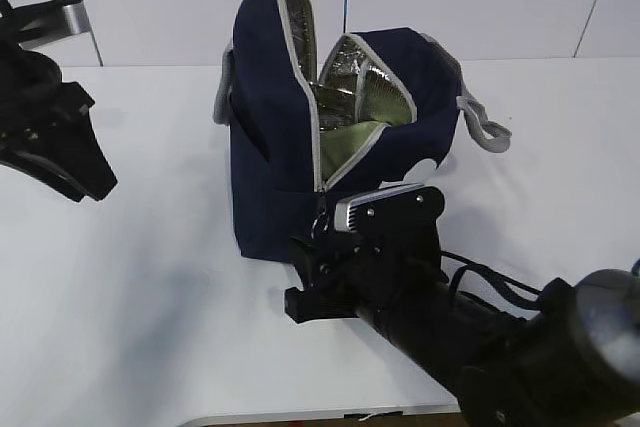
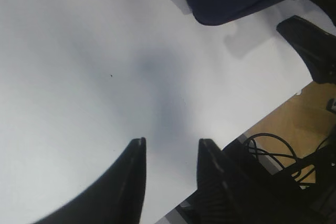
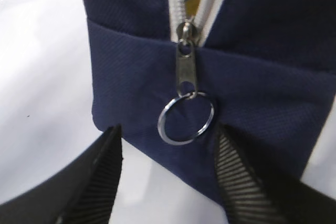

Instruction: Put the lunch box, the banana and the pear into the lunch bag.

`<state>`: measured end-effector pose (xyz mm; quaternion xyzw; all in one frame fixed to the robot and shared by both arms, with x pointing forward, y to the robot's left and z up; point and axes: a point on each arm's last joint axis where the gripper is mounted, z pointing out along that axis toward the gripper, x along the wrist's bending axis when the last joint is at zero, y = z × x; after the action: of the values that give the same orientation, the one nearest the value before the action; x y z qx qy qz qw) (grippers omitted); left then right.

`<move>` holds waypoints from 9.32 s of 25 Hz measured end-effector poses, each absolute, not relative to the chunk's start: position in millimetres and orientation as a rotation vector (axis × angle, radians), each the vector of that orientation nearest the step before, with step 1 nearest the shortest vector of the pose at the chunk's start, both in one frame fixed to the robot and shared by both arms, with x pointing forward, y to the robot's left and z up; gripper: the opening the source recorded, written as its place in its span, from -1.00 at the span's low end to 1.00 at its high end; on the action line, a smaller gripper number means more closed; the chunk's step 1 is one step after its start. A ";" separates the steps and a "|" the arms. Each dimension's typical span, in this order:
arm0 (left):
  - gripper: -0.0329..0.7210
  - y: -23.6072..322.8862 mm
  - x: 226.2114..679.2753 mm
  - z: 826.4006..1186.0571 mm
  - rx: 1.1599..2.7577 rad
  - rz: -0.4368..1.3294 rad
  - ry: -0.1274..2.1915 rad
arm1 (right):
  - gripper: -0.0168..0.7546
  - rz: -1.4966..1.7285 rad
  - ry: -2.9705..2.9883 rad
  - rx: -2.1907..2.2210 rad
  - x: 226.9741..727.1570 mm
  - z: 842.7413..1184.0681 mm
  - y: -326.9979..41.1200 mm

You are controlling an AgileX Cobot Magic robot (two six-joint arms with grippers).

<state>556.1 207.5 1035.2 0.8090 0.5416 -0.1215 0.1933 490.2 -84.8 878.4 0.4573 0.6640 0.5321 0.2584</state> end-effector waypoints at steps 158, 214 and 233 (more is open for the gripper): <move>-0.04 179.7 548.4 1007.2 2.248 0.038 0.917 | -0.91 0.938 2.369 0.533 511.0 1120.8 -41.6; -0.95 168.1 537.2 1035.7 2.131 0.021 0.731 | -0.91 0.639 2.030 0.410 552.0 1142.6 -52.6; 0.06 165.4 539.6 1045.5 2.045 -0.011 0.802 | -0.91 0.811 2.106 0.832 550.5 1134.3 -56.7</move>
<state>539.6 165.4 1045.5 0.8289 0.3252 -0.0046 0.4551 550.5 -56.7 1134.3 0.3226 0.8169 0.3147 0.3599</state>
